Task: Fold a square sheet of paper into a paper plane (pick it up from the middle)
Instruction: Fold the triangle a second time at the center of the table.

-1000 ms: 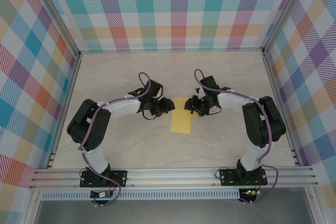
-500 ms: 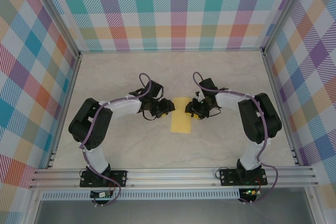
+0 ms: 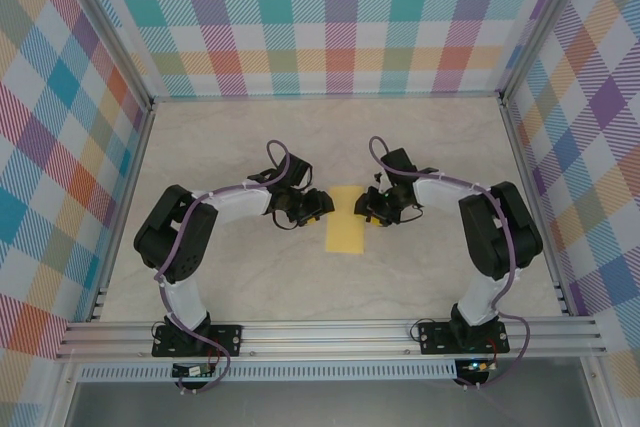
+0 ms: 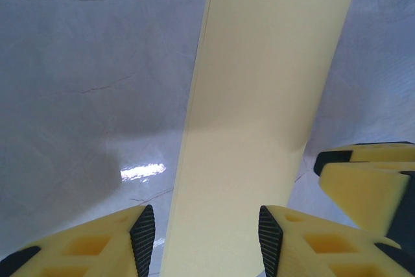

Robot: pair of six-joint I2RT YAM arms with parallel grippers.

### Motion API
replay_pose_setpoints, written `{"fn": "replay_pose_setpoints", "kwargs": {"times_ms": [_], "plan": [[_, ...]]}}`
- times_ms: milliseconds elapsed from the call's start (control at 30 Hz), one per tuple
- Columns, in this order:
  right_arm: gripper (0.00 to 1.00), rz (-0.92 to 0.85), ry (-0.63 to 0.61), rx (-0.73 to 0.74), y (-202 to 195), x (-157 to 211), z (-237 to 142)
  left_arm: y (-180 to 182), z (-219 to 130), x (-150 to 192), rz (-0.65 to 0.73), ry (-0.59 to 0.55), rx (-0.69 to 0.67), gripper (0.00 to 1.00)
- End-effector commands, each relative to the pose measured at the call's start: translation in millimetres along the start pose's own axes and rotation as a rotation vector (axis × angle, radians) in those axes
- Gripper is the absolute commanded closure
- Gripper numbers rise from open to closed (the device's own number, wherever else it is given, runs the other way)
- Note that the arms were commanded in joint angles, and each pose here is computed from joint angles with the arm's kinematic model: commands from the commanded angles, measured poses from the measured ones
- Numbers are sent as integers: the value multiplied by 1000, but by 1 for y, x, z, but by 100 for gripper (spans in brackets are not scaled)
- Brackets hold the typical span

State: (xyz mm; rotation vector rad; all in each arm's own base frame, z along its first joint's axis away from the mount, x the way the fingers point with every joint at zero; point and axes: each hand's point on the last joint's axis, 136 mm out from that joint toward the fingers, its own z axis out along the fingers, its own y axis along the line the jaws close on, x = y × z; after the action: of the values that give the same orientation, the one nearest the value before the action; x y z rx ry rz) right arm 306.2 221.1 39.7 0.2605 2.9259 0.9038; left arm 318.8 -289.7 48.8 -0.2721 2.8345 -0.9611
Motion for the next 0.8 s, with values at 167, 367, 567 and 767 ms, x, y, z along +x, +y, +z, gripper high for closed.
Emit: {"fn": "replay_pose_setpoints", "kwargs": {"times_ms": [167,367,567,767], "plan": [[60,-19,20,-122,25,0,-1,-2,-2,-5,6,3,-3,52],[62,32,54,-38,1,4,16,-2,0,-4,4,9,0,51],[63,44,76,79,-32,16,26,-1,-1,-3,6,11,-3,51],[65,59,81,110,-47,22,28,-2,2,-3,5,21,-2,49]]}}
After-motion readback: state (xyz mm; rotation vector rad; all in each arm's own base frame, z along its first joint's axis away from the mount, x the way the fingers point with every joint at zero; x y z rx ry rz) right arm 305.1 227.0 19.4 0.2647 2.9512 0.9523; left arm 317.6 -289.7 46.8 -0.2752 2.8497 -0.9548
